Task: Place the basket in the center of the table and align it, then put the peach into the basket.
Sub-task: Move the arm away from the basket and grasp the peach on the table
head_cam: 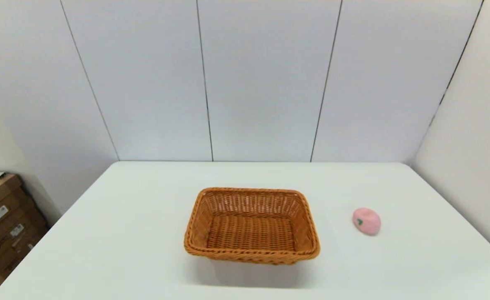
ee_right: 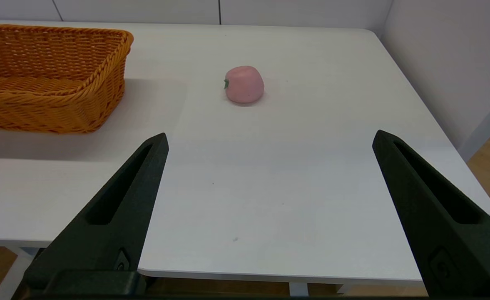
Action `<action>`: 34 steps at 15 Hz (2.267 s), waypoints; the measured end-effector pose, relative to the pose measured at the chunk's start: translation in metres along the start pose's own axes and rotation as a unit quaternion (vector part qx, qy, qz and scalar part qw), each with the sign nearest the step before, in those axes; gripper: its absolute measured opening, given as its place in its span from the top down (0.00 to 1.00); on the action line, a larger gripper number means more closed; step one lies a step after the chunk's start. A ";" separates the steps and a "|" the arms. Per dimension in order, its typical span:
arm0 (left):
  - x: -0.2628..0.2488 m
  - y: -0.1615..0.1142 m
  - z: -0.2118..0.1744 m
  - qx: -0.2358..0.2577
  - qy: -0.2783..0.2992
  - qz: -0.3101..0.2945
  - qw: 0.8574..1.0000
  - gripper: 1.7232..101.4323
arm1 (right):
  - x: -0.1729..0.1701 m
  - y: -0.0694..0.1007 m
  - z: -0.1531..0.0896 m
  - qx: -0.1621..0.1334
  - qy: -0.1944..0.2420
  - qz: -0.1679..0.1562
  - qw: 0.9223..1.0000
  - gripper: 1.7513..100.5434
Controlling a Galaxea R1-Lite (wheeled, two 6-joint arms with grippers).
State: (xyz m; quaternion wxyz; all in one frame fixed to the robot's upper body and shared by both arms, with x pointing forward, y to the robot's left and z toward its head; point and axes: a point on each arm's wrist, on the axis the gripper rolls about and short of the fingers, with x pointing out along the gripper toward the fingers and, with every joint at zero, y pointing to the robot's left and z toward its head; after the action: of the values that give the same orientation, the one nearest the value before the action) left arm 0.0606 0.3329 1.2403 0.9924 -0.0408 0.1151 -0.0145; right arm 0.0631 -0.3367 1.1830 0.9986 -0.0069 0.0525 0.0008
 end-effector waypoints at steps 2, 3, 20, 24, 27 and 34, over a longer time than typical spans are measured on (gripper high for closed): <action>0.007 0.001 -0.010 0.026 -0.021 0.009 0.999 0.04 | 0.000 0.000 0.000 0.000 0.000 0.000 1.000 0.03; 0.010 0.002 -0.014 0.035 -0.036 0.018 0.999 0.04 | 0.000 0.000 0.000 0.000 0.000 0.000 1.000 0.03; 0.016 0.006 -0.054 0.036 -0.072 0.023 0.996 0.04 | 0.020 -0.002 0.098 0.044 0.070 -0.015 0.996 0.03; 0.016 0.006 -0.054 0.038 -0.072 0.024 0.996 0.04 | 0.099 -0.002 0.149 0.057 0.182 -0.020 0.982 0.03; 0.016 0.006 -0.054 0.037 -0.072 0.024 0.996 0.04 | 0.169 0.001 0.150 0.061 0.276 -0.026 0.959 0.03; 0.016 0.006 -0.054 0.036 -0.072 0.024 0.996 0.04 | 0.295 0.021 0.107 0.047 0.377 -0.022 0.925 0.03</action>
State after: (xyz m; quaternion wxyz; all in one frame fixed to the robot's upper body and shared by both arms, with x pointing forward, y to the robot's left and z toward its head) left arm 0.0642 0.3340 1.1835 0.9990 -0.0034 0.0433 0.0082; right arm 0.3674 -0.3143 1.2586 0.9040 0.0394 0.4250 -0.0263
